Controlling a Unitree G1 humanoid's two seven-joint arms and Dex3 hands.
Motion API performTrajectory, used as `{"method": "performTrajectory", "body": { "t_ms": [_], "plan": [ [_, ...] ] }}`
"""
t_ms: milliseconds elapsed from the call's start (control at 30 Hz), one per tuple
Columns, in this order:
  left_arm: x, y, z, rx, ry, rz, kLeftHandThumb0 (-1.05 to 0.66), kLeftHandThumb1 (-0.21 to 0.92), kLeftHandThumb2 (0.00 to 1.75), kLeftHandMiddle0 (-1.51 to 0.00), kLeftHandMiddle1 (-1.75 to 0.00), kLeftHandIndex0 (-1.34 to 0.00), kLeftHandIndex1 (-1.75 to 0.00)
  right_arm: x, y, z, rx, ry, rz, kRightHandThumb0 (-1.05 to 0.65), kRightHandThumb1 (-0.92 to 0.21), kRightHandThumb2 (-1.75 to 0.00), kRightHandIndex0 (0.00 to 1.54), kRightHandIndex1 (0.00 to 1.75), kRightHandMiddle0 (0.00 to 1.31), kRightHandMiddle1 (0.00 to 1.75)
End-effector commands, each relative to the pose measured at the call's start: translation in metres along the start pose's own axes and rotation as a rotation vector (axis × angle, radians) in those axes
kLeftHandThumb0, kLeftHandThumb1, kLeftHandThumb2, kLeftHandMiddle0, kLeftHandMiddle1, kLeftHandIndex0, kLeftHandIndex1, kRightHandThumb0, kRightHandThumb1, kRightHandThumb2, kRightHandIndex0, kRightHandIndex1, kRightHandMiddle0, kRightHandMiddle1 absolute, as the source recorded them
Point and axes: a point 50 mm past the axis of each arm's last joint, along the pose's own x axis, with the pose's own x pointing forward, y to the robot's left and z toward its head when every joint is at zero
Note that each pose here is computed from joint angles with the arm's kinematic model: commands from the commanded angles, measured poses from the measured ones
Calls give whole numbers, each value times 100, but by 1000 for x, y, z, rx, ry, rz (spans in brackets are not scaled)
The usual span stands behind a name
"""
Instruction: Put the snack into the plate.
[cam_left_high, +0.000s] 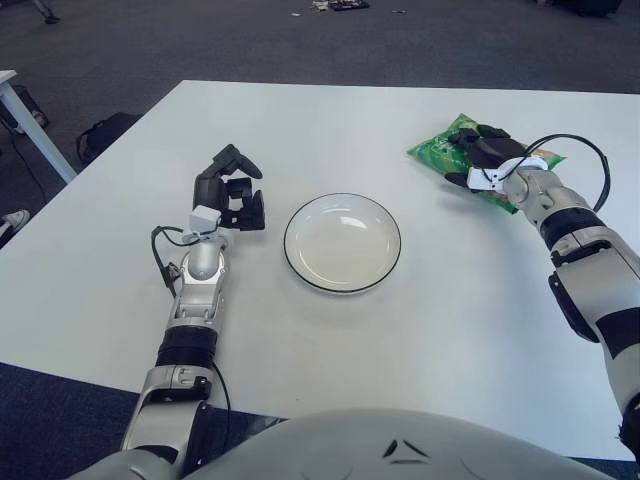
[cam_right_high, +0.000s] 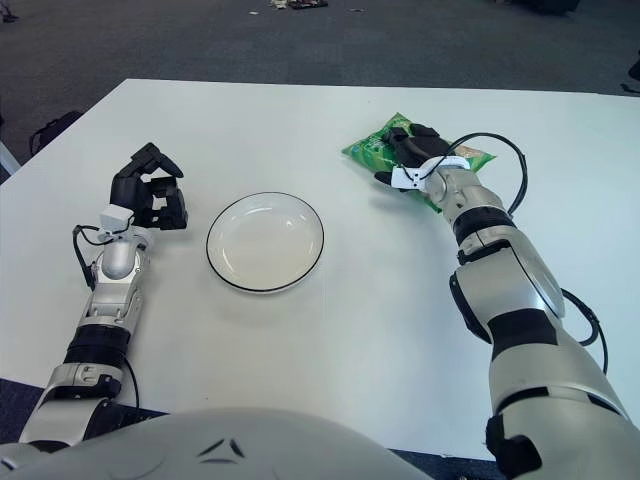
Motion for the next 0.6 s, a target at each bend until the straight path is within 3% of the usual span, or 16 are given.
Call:
{"method": "performTrajectory", "body": {
  "t_ms": [0, 267, 333, 433, 567],
  "plan": [
    [-51, -2, -42, -10, 228, 20, -57, 14, 154, -144, -175, -77, -175, -11, 37, -6, -41, 39, 88, -95, -92, -90, 0, 0, 0, 66],
    [-51, -3, -41, -4, 223, 23, -57, 13, 155, -143, -175, -78, -175, -14, 30, -4, -138, -5, -114, -81, -92, -91, 11, 8, 0, 99],
    [-51, -3, -40, -1, 223, 22, -57, 13, 155, -143, -175, -78, -175, -14, 29, -4, -155, -13, -149, -79, -92, -90, 7, 24, 0, 104],
    [-51, -4, -40, 8, 222, 24, -58, 12, 157, -143, -175, -79, -175, -15, 27, -4, -166, -16, -197, -77, -92, -89, 2, 39, 0, 109],
    [-51, -4, -39, 17, 225, 29, -59, 10, 158, -143, -175, -80, -175, -16, 21, -6, -165, -9, -251, -75, -92, -86, 0, 45, 0, 109]
  ]
}}
